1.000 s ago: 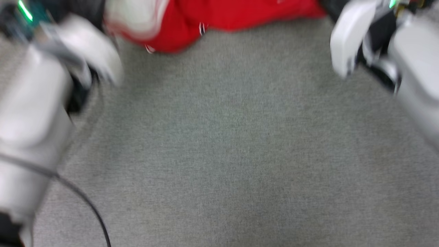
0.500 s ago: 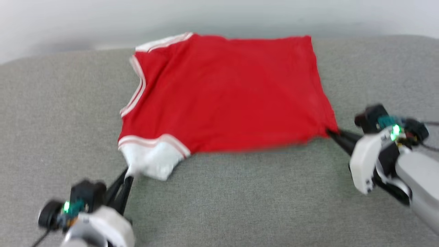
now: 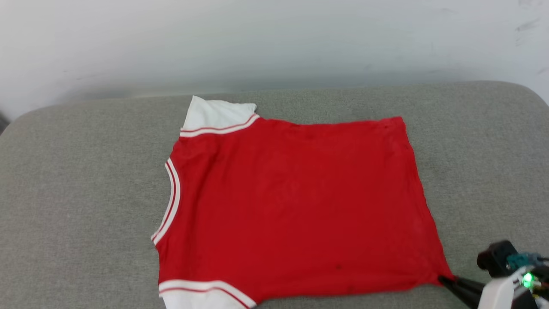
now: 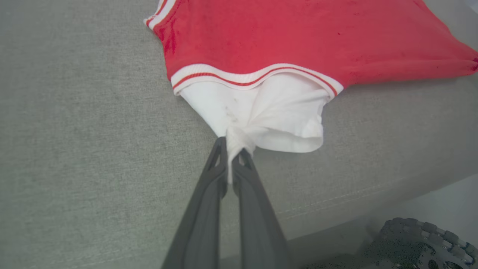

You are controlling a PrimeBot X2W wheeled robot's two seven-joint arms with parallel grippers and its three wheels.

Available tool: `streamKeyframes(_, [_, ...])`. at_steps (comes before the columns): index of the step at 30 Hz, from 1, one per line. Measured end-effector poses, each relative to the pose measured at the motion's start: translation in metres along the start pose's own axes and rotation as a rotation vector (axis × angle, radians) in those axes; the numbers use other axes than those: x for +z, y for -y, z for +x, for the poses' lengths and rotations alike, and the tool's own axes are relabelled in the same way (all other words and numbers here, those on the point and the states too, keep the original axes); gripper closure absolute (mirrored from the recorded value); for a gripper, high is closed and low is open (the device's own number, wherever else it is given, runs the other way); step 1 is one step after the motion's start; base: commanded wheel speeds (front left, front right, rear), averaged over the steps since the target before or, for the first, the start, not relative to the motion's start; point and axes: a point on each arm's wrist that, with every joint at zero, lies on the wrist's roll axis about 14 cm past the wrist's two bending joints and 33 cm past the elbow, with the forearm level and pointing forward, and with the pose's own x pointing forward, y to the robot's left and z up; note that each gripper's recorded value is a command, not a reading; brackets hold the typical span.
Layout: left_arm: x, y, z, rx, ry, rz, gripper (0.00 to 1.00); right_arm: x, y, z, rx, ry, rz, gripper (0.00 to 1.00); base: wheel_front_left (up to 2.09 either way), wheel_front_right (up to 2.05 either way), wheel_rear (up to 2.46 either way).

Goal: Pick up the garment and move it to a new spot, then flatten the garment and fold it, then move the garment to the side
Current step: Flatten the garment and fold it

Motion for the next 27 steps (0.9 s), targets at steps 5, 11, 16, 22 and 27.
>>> streamKeyframes(5, [-0.004, 0.002, -0.005, 0.001, -0.013, -0.008, 1.00, -0.004, -0.007, -0.006, 0.011, -0.008, 0.026, 1.00, 0.00, 0.00, 0.00])
streamKeyframes(11, [0.047, -0.009, 0.021, -0.024, 0.115, 0.107, 1.00, 0.034, 0.002, 0.000, -0.024, 0.074, 0.011, 1.00, 0.00, 0.00, 0.00])
streamKeyframes(16, [0.086, -0.008, 0.052, -0.077, 0.180, 0.198, 1.00, 0.059, 0.009, 0.007, -0.045, 0.106, -0.003, 1.00, 0.00, 0.00, 0.00])
streamKeyframes(22, [0.120, -0.015, 0.100, -0.106, 0.205, 0.269, 1.00, 0.080, 0.024, 0.022, -0.074, 0.106, -0.017, 1.00, 0.00, 0.00, 0.00])
streamKeyframes(27, [0.121, -0.030, 0.142, -0.099, 0.164, 0.290, 1.00, 0.079, 0.041, 0.042, -0.101, 0.061, 0.002, 1.00, 0.00, 0.00, 0.00])
